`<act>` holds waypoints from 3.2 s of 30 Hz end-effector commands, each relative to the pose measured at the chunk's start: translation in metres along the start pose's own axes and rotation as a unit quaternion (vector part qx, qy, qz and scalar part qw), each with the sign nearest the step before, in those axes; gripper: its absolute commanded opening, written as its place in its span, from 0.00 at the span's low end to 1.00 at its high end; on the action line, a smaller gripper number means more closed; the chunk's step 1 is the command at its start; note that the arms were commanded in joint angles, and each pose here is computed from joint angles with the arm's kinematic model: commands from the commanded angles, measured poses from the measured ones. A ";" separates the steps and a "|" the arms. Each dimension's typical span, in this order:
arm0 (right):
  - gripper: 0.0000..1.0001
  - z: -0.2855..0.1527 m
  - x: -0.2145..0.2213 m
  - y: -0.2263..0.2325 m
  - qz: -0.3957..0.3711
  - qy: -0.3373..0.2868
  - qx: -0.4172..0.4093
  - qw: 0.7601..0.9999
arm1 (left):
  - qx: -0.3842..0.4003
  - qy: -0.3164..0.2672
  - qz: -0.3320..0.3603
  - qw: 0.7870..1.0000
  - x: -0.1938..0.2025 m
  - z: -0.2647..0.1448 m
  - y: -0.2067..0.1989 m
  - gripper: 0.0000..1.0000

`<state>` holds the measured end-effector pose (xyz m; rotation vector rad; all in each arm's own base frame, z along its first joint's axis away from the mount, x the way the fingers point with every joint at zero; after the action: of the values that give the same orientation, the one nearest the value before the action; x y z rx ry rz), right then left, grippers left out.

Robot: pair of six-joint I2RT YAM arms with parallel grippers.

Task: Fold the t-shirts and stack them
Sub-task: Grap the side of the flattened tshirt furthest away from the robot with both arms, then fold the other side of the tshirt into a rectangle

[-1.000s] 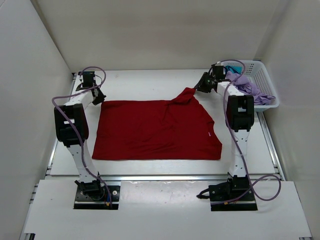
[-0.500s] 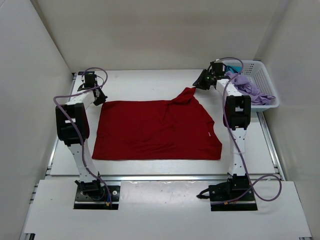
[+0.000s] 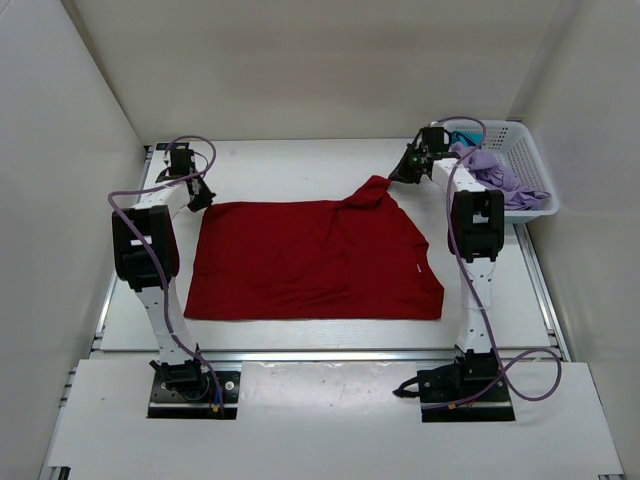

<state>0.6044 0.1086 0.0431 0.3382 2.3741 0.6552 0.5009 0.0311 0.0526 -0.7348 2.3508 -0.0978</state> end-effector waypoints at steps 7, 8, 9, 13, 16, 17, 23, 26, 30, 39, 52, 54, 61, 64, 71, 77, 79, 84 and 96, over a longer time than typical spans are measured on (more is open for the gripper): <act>0.00 -0.116 -0.054 0.090 -0.082 -0.097 -0.020 0.992 | 0.045 -0.045 -0.020 0.998 -0.029 -0.028 -0.017 0.00; 0.00 -0.125 -0.049 0.094 -0.084 -0.094 -0.020 0.992 | 0.052 -0.048 -0.022 0.997 -0.031 -0.032 -0.021 0.00; 0.00 -0.134 -0.044 0.100 -0.088 -0.094 -0.023 0.991 | 0.053 -0.048 -0.021 0.997 -0.030 -0.033 -0.022 0.00; 0.00 -0.175 -0.033 0.124 -0.100 -0.116 -0.039 0.987 | 0.061 -0.051 -0.023 0.997 -0.029 -0.039 -0.024 0.00; 0.00 -0.204 -0.020 0.134 -0.105 -0.130 -0.045 0.985 | 0.071 -0.055 -0.030 0.995 -0.030 -0.044 -0.027 0.00; 0.01 -0.203 -0.006 0.130 -0.107 -0.118 -0.041 0.986 | 0.071 -0.058 -0.035 0.995 -0.032 -0.046 -0.025 0.00; 0.00 -0.241 0.044 0.132 -0.118 -0.121 -0.048 0.984 | 0.088 -0.067 -0.045 0.993 -0.026 -0.062 -0.026 0.00; 0.00 -0.263 0.063 0.121 -0.108 -0.130 -0.053 0.984 | 0.077 -0.073 -0.059 0.993 -0.022 -0.067 -0.008 0.00; 0.00 -0.275 0.091 0.101 -0.090 -0.112 -0.060 0.988 | 0.085 -0.090 -0.068 0.990 -0.024 -0.088 -0.005 0.00; 0.00 -0.323 0.137 0.084 -0.085 -0.108 -0.097 0.986 | 0.064 -0.164 -0.078 0.981 -0.008 -0.148 0.035 0.00; 0.00 -0.340 0.217 0.060 -0.039 -0.060 -0.128 0.989 | 0.035 -0.113 -0.095 0.988 0.049 -0.141 0.076 0.00; 0.00 -0.338 0.229 0.052 -0.027 -0.051 -0.125 0.990 | 0.028 -0.090 -0.106 0.990 0.059 -0.134 0.082 0.00; 0.00 -0.345 0.247 0.033 0.012 -0.041 -0.121 0.992 | 0.027 -0.063 -0.112 0.991 0.066 -0.123 0.084 0.03; 0.00 -0.329 0.259 0.008 0.030 -0.023 -0.063 0.997 | 0.020 -0.044 -0.106 0.993 0.078 -0.118 0.085 0.13; 0.00 -0.304 0.277 -0.033 0.065 -0.024 0.009 0.998 | 0.026 -0.037 -0.176 0.983 0.083 -0.117 0.102 0.52; 0.01 -0.302 0.257 -0.053 0.064 -0.073 0.063 0.993 | 0.086 -0.104 -0.138 0.981 0.062 -0.149 0.059 0.52; 0.10 -0.301 0.257 -0.053 0.066 -0.070 0.062 0.993 | 0.122 -0.112 -0.094 0.982 0.069 -0.163 0.029 0.52; 0.20 -0.319 0.247 -0.025 0.008 -0.078 0.057 0.995 | 0.177 -0.085 -0.035 0.980 0.103 -0.178 -0.008 0.47; 0.00 -0.284 0.342 0.076 -0.244 0.102 -0.057 0.963 | 0.264 -0.046 0.044 0.962 0.156 -0.202 -0.066 0.41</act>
<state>0.1689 0.1764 0.1041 -0.2015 2.4770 0.6365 0.3123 -0.1136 0.1283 -0.4373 2.1382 -0.5811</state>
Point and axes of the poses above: each gripper's point midway between its finger pads, its own z axis out along the fingers, its own y axis along the line the jaws close on, x = y × z, the point moved 1 cm from there along -z, back along the fingers, and after that the axes turned 2 degrees about -z, right-handed, at the moved point
